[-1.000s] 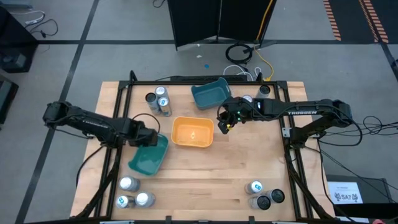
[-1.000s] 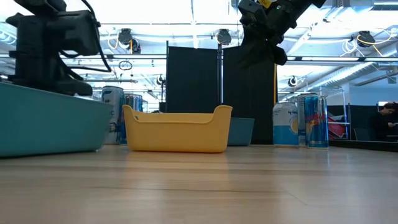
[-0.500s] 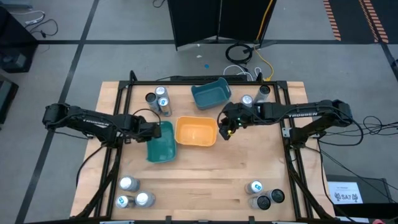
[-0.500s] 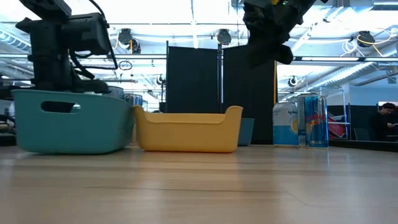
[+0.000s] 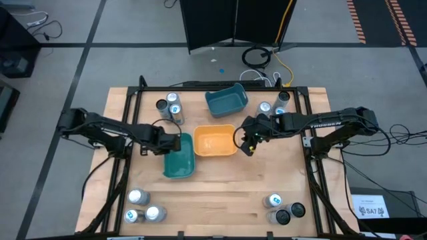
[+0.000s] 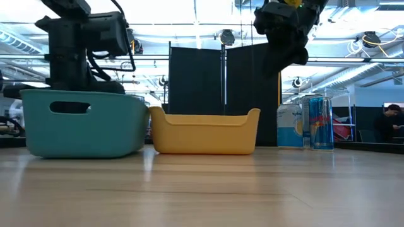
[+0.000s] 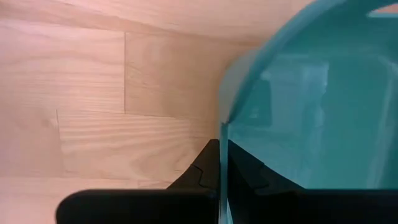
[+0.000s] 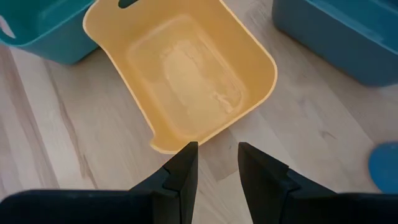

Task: Sort soda cans
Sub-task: Adjust the light green bin beside the yellow bin

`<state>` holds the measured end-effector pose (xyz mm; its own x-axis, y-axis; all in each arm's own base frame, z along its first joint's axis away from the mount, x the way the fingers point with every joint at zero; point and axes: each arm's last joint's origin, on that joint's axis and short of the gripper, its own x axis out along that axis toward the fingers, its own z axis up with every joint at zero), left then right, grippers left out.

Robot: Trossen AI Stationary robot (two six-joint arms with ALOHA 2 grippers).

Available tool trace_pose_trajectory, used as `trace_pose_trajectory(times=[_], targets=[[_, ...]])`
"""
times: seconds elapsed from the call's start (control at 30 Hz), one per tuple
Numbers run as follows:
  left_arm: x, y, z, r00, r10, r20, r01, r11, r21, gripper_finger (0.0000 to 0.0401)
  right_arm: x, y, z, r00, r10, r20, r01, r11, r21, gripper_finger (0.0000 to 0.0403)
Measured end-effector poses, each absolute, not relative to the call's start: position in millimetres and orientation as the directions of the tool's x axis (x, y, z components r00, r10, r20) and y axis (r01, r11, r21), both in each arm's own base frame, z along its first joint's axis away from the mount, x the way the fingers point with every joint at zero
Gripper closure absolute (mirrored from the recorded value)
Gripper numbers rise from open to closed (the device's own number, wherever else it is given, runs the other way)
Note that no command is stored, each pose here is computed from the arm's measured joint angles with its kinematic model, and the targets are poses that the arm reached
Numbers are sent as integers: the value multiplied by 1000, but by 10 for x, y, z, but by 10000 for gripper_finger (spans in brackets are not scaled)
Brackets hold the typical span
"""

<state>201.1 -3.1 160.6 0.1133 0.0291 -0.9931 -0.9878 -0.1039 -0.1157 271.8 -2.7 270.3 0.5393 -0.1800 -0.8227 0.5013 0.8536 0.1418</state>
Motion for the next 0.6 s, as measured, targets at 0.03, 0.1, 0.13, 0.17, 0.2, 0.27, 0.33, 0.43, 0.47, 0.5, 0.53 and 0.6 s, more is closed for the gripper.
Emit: trace_pose_trajectory(times=[0.03, 0.1, 0.13, 0.17, 0.2, 0.27, 0.33, 0.43, 0.47, 0.5, 0.53, 0.6], targets=[[2019, -34, 1596, 108, 28, -994, -989, -100, -111, 388, 2715, -28, 2701, 536, -180, -825, 501, 854, 139, 296], [2019, -34, 1586, 96, 28, -995, -990, -97, -98, 388, 2714, -27, 2701, 535, -180, -826, 501, 855, 138, 296], [2018, -34, 1588, 93, 27, -995, -991, -96, -96, 388, 2714, -27, 2701, 535, -180, -825, 501, 855, 138, 296], [2014, -35, 1588, 89, 26, -996, -991, -96, -91, 388, 2714, -27, 2701, 535, -180, -825, 500, 855, 138, 296], [2007, -35, 1591, 85, 26, -996, -992, -95, -87, 388, 2714, -27, 2701, 535, -180, -825, 500, 855, 138, 296], [1981, -34, 1596, 67, 25, -997, -995, -77, -69, 388, 2715, -27, 2701, 536, -180, -825, 503, 853, 141, 296], [1955, -33, 1601, 50, 25, -998, -997, -53, -51, 388, 2717, -27, 2702, 538, -180, -824, 507, 850, 145, 296], [1940, -31, 1609, 44, 26, -999, -998, -44, -45, 388, 2718, -28, 2703, 539, -180, -823, 511, 846, 150, 296], [1937, -31, 1609, 42, 26, -999, -998, -39, -43, 388, 2718, -28, 2703, 539, -180, -823, 516, 843, 154, 296], [1935, -31, 1609, 39, 28, -999, -999, -22, -40, 388, 2719, -28, 2704, 540, -179, -822, 521, 839, 159, 296], [1933, -29, 1609, 38, 33, -999, -999, -4, -38, 388, 2721, -28, 2705, 542, -179, -821, 523, 836, 163, 296], [1932, -28, 1609, 37, 35, -999, -999, 14, -36, 388, 2732, -27, 2712, 553, -178, -814, 522, 836, 172, 296]])
